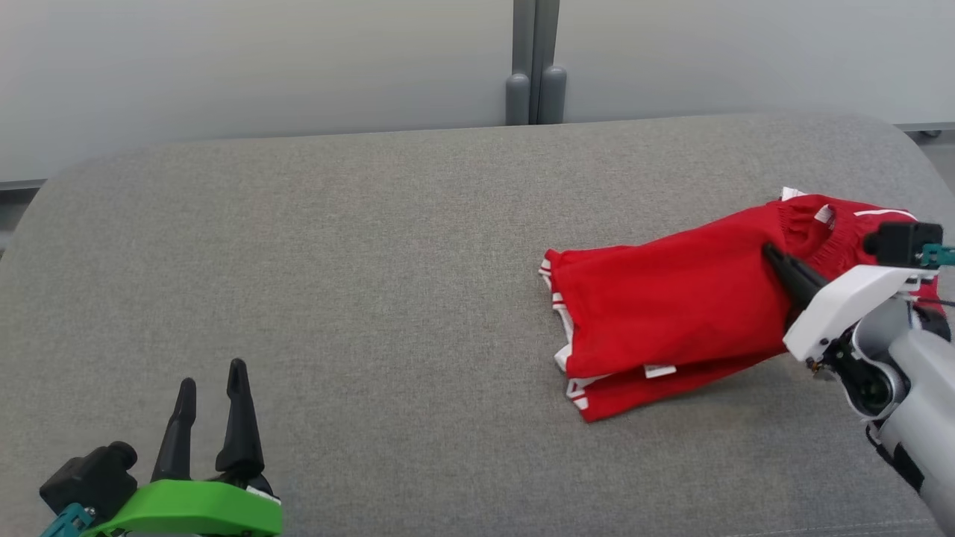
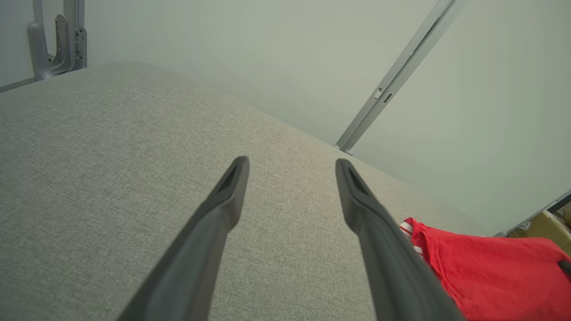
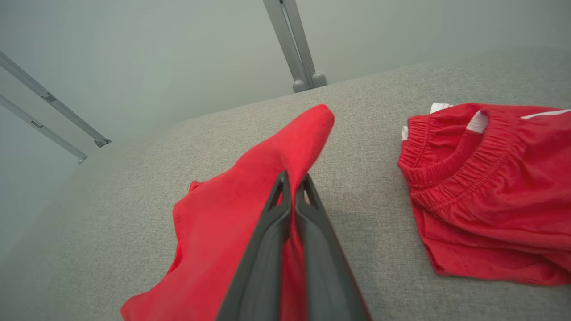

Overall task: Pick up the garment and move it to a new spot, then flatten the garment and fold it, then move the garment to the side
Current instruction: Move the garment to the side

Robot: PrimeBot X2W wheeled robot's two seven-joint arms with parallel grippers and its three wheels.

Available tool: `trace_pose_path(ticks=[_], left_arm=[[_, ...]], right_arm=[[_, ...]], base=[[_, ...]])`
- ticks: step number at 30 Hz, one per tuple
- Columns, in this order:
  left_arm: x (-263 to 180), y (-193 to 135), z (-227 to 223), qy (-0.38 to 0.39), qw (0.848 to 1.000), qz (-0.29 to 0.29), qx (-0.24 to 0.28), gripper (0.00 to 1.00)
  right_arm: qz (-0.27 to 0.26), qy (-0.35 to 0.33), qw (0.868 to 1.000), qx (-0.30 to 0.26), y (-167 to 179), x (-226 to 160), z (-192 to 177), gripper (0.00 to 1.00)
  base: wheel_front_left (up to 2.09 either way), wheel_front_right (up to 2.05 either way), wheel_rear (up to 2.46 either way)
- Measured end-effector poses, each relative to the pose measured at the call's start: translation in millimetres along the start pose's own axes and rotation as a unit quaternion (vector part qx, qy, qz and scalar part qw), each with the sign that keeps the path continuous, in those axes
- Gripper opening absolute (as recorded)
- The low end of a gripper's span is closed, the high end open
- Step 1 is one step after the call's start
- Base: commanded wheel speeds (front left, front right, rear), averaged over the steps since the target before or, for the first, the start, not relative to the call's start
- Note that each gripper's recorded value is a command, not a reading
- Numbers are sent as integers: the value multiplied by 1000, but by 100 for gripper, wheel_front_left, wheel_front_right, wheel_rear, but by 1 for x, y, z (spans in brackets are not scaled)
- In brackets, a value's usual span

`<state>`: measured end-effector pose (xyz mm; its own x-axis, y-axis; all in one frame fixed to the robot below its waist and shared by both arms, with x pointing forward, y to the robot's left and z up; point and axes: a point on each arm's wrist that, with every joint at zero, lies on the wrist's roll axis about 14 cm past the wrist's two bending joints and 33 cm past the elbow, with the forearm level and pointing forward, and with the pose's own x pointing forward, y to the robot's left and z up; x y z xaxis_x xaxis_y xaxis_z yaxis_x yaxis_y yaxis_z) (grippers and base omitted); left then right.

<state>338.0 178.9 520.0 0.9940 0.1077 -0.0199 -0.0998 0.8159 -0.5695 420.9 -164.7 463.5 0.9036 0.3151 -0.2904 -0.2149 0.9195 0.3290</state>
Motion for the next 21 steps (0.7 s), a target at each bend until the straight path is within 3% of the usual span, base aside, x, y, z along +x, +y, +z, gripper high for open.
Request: trace_pose_path(ticks=[12, 21], left_arm=[[6, -3, -11, 24, 1000, -3, 11, 100], [13, 12, -8, 19, 999, 22, 21, 100]], right_arm=[[-22, -33, 997, -68, -28, 22, 73, 0], [-43, 9, 992, -117, -54, 36, 80, 0]], base=[[0, 0, 0], [0, 0, 0]])
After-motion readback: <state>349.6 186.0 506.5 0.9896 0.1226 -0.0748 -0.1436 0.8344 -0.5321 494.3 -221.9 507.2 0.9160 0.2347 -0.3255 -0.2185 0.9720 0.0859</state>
